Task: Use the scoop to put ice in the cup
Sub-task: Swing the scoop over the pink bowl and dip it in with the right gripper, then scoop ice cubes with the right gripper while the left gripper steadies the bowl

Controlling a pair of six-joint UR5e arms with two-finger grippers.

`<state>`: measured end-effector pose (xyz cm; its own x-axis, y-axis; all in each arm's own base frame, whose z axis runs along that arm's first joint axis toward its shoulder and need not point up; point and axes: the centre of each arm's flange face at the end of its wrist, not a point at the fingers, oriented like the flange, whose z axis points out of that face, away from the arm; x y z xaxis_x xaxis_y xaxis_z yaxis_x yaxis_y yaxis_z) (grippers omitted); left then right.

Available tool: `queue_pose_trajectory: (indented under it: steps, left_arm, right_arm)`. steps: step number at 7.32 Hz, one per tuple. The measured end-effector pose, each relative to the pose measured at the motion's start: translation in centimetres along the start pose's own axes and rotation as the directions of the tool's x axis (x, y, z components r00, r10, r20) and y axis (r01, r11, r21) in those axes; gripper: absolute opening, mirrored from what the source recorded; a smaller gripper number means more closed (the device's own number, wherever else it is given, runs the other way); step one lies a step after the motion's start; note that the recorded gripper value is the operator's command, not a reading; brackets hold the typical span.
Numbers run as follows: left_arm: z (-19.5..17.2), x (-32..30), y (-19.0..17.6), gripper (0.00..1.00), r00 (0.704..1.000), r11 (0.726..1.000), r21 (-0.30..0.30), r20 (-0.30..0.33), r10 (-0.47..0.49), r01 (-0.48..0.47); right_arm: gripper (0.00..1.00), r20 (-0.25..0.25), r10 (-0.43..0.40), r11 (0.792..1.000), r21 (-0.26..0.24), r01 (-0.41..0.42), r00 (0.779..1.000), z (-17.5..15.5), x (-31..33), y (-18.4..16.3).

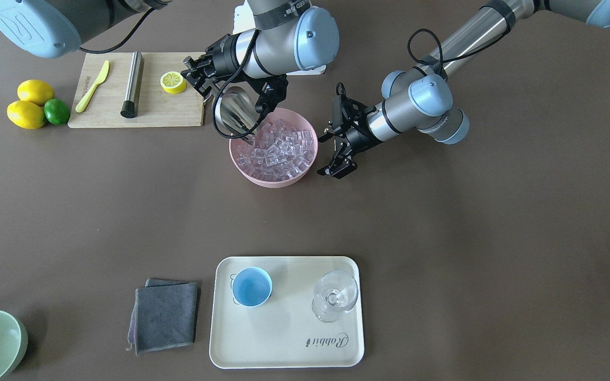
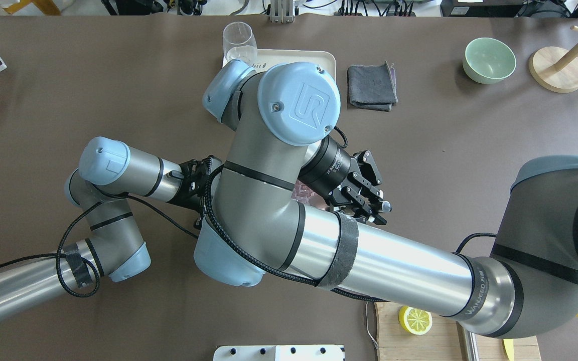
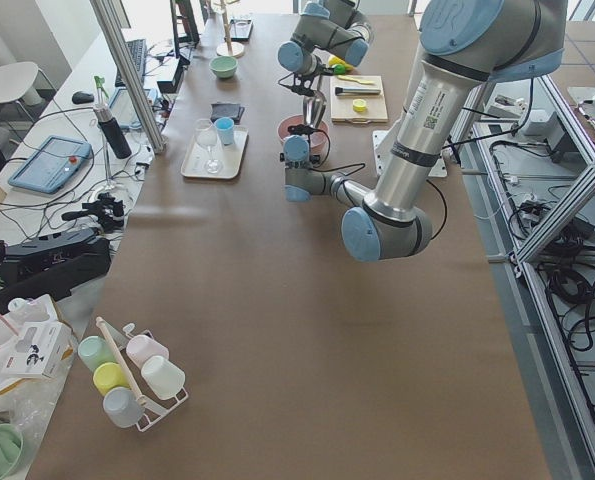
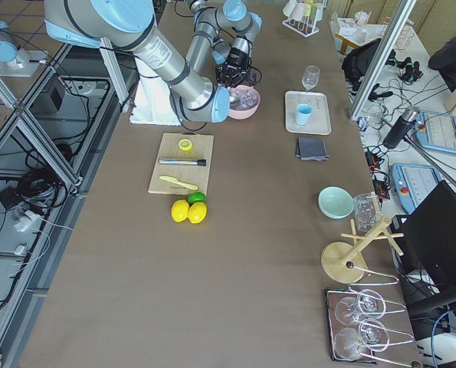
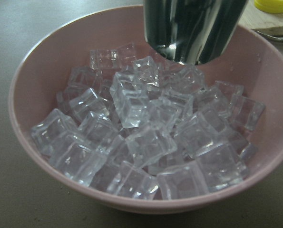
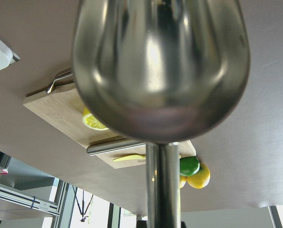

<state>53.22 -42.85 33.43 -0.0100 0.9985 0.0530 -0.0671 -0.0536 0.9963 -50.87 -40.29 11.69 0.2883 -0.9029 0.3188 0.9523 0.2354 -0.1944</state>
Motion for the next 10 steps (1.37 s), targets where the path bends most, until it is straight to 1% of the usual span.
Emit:
queue_pose_trajectory:
  steps: [4, 7, 8, 10]
  left_arm:
    - [0.0, 0.0, 0.1, 0.98, 1.000, 1.000, 0.001, 0.000, 0.001, -0.001]
    - [0.0, 0.0, 0.1, 0.98, 1.000, 1.000, 0.002, 0.000, 0.002, -0.002]
    - [0.0, 0.0, 0.0, 0.98, 1.000, 1.000, 0.005, 0.001, 0.003, -0.003]
    - [0.0, 0.0, 0.1, 0.98, 1.000, 1.000, 0.007, 0.011, 0.004, -0.005]
  right_arm:
    - [0.00, -0.016, -0.005, 0.999, 0.032, 0.006, 1.000, 0.4, -1.1, -2.0]
    - [0.00, -0.029, -0.002, 0.999, 0.051, 0.003, 1.000, 1.7, -1.2, -3.5]
    - [0.00, -0.033, -0.002, 0.998, 0.067, 0.004, 0.999, 2.1, -1.1, -3.8]
    - [0.00, -0.050, -0.015, 0.992, 0.123, 0.021, 0.999, 2.5, -0.9, -4.3]
